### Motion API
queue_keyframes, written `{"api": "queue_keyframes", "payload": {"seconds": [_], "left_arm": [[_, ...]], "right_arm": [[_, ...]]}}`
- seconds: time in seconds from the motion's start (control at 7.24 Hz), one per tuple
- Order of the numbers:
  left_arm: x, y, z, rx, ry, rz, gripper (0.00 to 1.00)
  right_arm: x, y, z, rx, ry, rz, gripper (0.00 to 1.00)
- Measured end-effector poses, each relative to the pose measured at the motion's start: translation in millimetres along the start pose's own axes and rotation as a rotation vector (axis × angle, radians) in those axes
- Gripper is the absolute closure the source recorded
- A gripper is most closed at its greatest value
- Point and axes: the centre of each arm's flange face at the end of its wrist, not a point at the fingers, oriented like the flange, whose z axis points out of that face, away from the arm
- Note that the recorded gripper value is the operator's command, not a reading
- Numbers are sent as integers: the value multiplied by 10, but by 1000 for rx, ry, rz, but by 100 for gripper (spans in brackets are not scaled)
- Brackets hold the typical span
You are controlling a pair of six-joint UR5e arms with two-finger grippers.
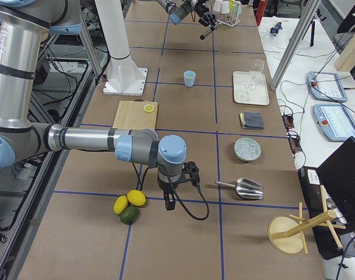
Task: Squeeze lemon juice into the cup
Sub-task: 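Lift the muddler with the left gripper and bring it over the cup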
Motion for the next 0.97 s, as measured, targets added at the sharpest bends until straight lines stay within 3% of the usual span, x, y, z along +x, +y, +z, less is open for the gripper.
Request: {"api": "queue_keyframes", "payload": {"seconds": [0.28,0.55,0.69,0.97], "left_arm": [[422,-28,211,236,172,-7,100],[910,-78,456,394,232,-66,100],[1078,-67,526,461,254,-96,100],[1208,143,741,492,215,-54,100]], "right_arm": [[34,47,-9,4,-1,13,0],[72,82,-34,11,0,25,0],[94,106,-46,15,1,32,0],[127,143,-63,21,2,43,0]]}}
